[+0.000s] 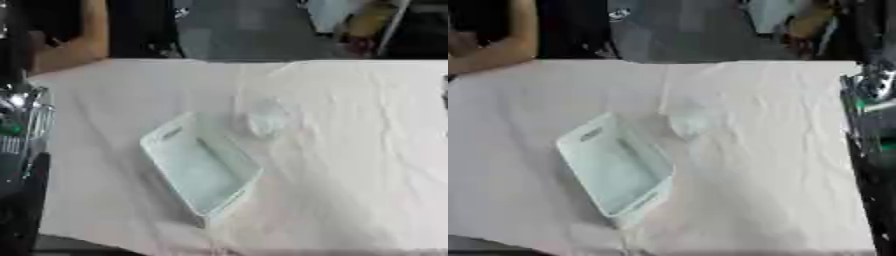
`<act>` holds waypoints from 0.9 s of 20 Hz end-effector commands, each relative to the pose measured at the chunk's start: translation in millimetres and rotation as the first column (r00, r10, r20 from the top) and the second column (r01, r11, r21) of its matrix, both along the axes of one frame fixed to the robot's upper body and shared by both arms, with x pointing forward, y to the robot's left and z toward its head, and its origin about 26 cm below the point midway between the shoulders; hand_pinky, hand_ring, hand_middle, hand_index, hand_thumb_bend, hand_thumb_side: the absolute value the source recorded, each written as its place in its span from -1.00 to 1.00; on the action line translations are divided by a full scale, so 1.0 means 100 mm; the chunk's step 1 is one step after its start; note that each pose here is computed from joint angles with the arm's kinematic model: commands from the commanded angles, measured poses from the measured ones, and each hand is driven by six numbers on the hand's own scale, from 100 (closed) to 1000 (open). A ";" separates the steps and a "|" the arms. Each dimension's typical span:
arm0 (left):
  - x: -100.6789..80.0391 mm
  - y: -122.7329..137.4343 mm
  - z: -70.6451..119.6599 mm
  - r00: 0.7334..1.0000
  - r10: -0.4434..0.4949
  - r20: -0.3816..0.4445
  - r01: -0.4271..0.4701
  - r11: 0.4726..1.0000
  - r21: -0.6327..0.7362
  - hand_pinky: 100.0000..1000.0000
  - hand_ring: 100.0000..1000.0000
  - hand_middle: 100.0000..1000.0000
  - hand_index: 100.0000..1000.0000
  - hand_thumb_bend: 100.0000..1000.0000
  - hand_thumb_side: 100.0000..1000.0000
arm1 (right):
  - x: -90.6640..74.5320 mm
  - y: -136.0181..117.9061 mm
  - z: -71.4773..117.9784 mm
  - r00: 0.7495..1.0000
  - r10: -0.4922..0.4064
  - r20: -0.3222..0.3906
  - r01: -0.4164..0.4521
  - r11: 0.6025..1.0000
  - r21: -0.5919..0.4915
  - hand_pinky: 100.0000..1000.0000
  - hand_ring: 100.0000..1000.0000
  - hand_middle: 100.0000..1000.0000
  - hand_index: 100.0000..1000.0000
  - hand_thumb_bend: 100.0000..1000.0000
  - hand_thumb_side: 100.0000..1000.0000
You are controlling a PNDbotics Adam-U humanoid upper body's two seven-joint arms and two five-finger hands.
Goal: Pick up objects on the table and place them in the box.
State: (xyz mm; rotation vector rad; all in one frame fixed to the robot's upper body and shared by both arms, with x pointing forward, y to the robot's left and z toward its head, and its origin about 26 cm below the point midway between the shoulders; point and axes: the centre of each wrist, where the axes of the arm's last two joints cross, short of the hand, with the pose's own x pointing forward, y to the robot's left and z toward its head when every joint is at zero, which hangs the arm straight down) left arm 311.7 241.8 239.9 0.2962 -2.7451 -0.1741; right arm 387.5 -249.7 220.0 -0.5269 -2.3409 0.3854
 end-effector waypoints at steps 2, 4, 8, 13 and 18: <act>-0.02 -0.03 0.06 1.000 -0.019 0.023 0.019 1.000 0.004 -0.05 0.09 0.25 0.51 -1.00 0.52 | 0.28 0.12 -0.12 0.997 0.001 -0.074 -0.006 0.997 -0.074 0.80 0.82 0.78 0.90 -1.00 0.40; -0.02 -0.03 0.06 1.000 -0.021 0.023 0.021 1.000 0.004 -0.05 0.09 0.25 0.51 -1.00 0.52 | 0.40 0.19 -0.21 0.996 -0.012 -0.090 0.002 0.994 -0.112 0.80 0.82 0.78 0.90 -1.00 0.40; -0.02 -0.04 0.06 0.999 -0.026 0.023 0.026 1.000 0.004 -0.05 0.09 0.25 0.51 -1.00 0.52 | 0.54 0.30 -0.35 0.993 -0.023 -0.119 0.005 0.988 -0.151 0.80 0.82 0.78 0.90 -1.00 0.43; -0.02 -0.05 0.06 0.999 -0.033 0.023 0.033 0.999 0.004 -0.05 0.09 0.25 0.51 -1.00 0.52 | 0.62 0.37 -0.50 0.987 -0.016 -0.163 -0.011 0.987 -0.158 0.80 0.81 0.78 0.90 -1.00 0.46; -0.02 -0.06 0.06 0.999 -0.036 0.022 0.036 0.999 0.004 -0.05 0.09 0.25 0.51 -1.00 0.52 | 0.62 0.46 -0.57 0.984 0.007 -0.177 -0.039 0.984 -0.176 0.80 0.82 0.78 0.91 -1.00 0.47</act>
